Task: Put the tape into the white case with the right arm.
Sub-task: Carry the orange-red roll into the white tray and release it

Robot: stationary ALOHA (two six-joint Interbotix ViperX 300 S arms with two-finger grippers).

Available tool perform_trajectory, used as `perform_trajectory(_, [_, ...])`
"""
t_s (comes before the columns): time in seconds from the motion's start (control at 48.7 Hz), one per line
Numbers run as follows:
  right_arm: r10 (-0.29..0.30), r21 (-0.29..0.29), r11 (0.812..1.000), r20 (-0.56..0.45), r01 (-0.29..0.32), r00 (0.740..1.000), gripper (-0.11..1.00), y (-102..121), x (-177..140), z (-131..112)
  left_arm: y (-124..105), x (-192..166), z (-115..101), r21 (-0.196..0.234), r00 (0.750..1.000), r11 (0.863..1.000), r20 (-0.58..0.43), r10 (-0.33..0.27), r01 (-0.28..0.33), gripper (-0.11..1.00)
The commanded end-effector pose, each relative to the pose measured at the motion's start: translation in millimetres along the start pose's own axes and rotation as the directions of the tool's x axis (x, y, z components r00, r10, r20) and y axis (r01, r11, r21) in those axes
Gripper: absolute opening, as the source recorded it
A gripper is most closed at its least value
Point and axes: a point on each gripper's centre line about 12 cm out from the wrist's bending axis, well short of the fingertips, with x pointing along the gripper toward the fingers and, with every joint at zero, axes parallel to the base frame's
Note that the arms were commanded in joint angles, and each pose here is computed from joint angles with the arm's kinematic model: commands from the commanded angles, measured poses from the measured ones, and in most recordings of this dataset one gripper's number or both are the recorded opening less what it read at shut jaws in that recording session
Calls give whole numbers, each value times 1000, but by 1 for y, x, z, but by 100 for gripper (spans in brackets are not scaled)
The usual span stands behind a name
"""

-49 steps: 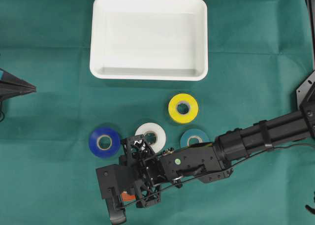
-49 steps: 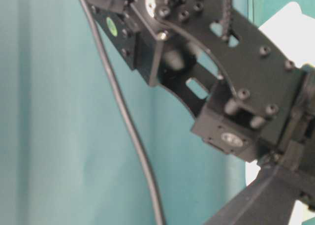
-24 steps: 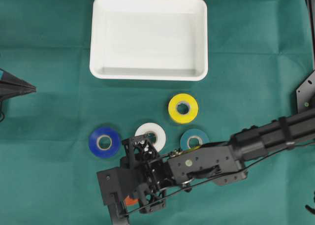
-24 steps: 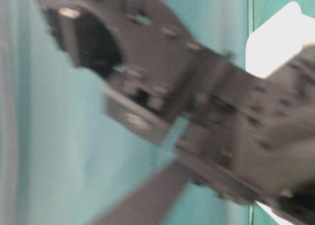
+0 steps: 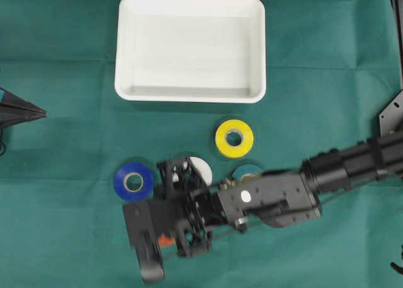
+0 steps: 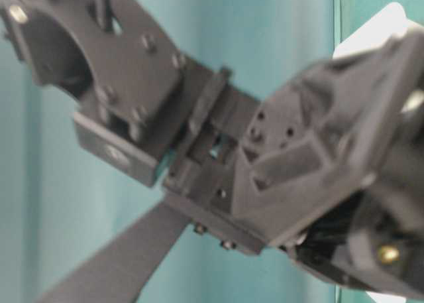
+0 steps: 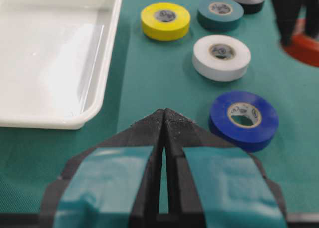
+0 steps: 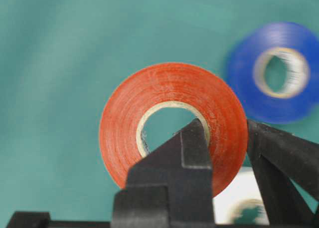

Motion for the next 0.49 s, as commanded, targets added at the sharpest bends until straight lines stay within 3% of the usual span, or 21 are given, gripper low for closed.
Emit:
perform_trajectory(0.0, [-31,40,999,59,29,998,1,-29,-20,18,0,1,4,0,1000,1000,11,1,-1,0])
perform_trajectory(0.226, [-138,92,987,67,132,988,1,-94,-25,25,0,1,4,0,1000,1000,11,1,-1,0])
perform_trajectory(0.473, [-228,189,959,59,213,972,1,-164,-30,22,0,1,4,1,1000,1000,11,1,-1,0])
